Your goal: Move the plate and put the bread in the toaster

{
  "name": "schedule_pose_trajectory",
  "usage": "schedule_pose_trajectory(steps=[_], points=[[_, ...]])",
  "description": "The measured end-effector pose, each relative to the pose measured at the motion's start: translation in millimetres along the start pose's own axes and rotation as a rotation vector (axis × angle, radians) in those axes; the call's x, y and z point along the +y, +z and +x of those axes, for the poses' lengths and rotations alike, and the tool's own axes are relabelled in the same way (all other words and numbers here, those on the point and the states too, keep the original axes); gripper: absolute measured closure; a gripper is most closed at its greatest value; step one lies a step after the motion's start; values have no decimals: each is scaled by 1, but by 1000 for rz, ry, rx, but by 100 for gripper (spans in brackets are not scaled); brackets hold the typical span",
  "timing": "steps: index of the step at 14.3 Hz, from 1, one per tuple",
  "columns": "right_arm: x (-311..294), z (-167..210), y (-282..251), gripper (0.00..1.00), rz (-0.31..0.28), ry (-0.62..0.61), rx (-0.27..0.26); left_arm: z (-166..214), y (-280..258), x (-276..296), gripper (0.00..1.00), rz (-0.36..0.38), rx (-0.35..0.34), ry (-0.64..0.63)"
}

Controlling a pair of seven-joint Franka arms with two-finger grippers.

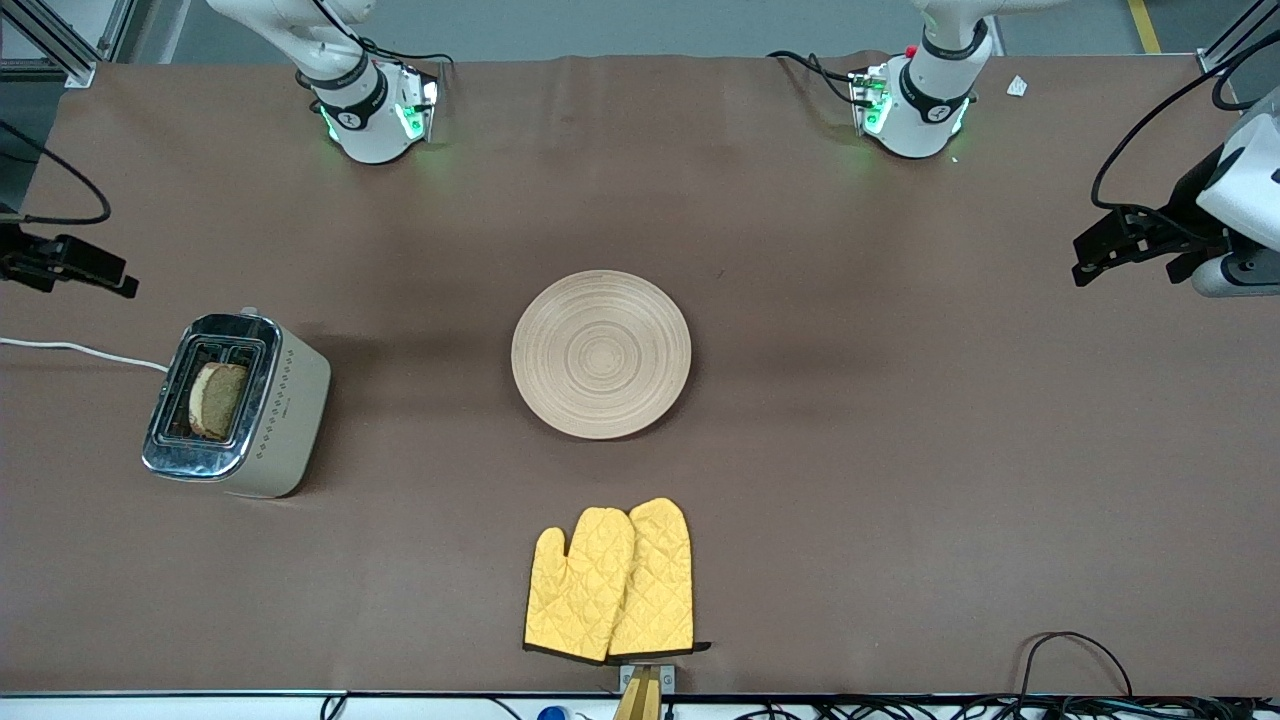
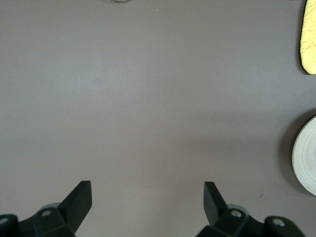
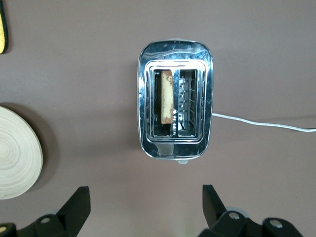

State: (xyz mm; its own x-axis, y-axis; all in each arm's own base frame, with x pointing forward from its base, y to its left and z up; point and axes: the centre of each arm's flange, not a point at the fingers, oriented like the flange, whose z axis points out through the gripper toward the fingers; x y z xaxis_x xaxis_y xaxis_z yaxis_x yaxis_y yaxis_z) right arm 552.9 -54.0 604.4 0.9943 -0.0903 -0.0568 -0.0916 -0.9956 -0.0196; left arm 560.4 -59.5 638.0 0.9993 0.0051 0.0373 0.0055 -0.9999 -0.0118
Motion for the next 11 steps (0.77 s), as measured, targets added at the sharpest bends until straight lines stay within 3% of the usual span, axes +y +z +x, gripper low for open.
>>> schedule_pose_trajectory(steps=[11], points=[[-12, -18, -2, 0, 0, -22, 12, 1, -6, -4, 0, -1, 13, -7]])
